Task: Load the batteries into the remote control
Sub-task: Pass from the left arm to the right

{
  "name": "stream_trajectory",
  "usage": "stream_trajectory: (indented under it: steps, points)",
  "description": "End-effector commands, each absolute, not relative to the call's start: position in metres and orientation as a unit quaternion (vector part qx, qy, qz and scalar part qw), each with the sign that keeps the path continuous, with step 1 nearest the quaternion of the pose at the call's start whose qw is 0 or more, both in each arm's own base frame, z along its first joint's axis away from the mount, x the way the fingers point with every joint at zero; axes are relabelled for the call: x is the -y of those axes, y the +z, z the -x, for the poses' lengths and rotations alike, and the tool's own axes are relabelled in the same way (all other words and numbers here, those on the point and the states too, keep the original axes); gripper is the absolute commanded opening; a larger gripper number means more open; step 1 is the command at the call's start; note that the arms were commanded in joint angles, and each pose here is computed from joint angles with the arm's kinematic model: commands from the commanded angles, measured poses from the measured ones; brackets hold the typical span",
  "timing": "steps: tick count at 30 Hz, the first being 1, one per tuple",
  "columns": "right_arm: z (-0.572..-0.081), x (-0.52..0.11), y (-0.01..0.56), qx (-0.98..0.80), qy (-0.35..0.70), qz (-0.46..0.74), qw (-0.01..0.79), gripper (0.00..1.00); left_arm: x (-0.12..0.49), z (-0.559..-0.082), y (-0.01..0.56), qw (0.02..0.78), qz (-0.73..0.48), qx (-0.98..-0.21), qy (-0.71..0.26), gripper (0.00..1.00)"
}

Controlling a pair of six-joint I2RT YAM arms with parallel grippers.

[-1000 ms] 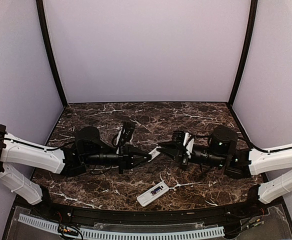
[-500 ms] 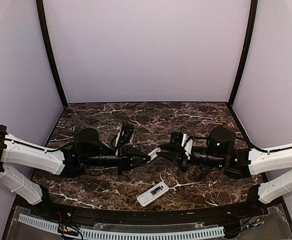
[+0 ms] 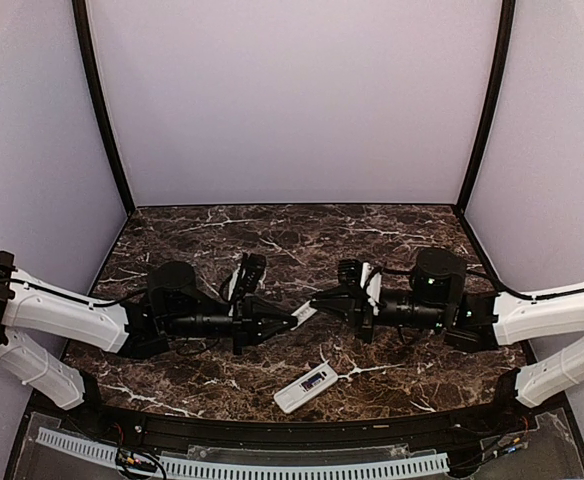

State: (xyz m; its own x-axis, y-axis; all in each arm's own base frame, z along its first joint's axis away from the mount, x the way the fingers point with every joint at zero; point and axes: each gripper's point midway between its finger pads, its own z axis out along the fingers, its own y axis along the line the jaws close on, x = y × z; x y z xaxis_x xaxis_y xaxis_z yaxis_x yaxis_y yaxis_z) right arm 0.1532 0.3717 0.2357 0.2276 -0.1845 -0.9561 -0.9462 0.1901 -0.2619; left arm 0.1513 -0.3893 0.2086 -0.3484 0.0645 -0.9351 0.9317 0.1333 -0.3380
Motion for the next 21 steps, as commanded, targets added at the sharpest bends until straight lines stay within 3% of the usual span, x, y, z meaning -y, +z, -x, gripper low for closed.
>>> stream_trajectory:
  steps: [1,6,13,21]
  points:
    - [-0.147,-0.376,0.226,-0.532,0.361,0.553,0.530,0.09,0.385,-0.143,0.244,0.459,-0.404,-0.575,-0.544,0.00]
    - [-0.154,-0.373,0.228,-0.545,0.359,0.541,0.531,0.17,0.384,-0.142,0.243,0.458,-0.405,-0.575,-0.544,0.00]
    - [-0.168,-0.351,0.248,-0.563,0.352,0.508,0.549,0.40,0.384,-0.141,0.237,0.450,-0.408,-0.582,-0.541,0.00]
    - [-0.160,-0.350,0.253,-0.566,0.382,0.502,0.530,0.47,0.387,-0.139,0.234,0.445,-0.412,-0.581,-0.542,0.00]
